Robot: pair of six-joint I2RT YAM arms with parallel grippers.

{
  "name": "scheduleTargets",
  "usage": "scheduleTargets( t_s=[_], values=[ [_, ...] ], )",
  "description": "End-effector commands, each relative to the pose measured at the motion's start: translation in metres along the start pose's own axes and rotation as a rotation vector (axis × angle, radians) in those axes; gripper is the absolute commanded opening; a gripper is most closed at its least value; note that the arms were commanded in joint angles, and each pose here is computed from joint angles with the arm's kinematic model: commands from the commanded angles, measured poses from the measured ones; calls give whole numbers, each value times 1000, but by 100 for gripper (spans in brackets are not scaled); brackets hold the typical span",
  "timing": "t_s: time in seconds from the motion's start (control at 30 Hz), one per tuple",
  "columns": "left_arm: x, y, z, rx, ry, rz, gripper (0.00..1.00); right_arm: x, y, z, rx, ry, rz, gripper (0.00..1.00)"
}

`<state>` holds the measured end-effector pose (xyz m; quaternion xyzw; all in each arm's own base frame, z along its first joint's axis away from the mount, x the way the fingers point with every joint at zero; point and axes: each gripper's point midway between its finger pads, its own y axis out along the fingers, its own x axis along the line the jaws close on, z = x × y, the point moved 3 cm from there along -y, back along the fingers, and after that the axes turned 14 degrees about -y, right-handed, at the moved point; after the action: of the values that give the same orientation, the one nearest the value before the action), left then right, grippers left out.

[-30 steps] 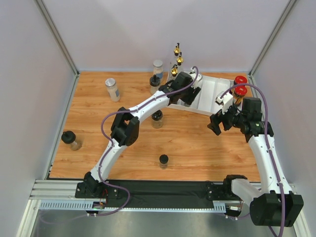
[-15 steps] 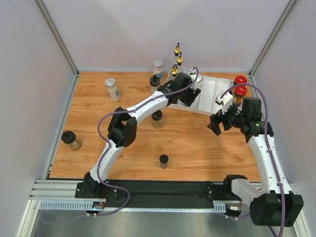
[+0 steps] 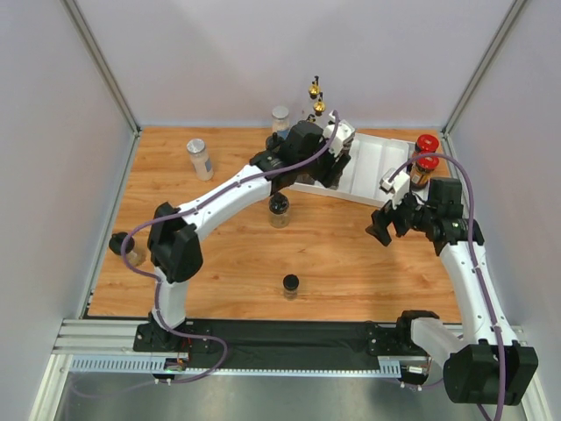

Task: Organize the condiment bottles
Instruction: Place the bottle in the storage box, then pick up the bottle from the center of the board.

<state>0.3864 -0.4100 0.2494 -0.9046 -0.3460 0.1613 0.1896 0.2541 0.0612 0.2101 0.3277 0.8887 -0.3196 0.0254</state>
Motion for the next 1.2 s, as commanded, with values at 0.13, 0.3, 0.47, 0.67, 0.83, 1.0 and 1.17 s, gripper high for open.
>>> scheduleTargets(
  t_s=[0.13,0.3,0.47,0.67,0.83,1.0,1.17],
  values=[
    [-13,-94,-4,-81,75,49,72,30,3,-2,-140,-173,-145,92],
    [4,-142,36,-18,8,13,73,56,7,0,-230,-213,-291,92],
    [33,-207,49,-92,-66,-72,74,76,8,-1,-305,-260,-371,98],
    [66,-261,85,-152,-117,-225,80,90,18,-5,-315,-345,-413,100],
    [81,-291,127,-152,-104,-358,89,91,25,-13,-281,-414,-410,100],
    [95,-317,144,-213,-79,-484,100,99,35,-17,-213,-489,-463,100],
    [99,-320,150,-258,-77,-508,100,106,46,-27,-178,-546,-498,100]
  ],
)
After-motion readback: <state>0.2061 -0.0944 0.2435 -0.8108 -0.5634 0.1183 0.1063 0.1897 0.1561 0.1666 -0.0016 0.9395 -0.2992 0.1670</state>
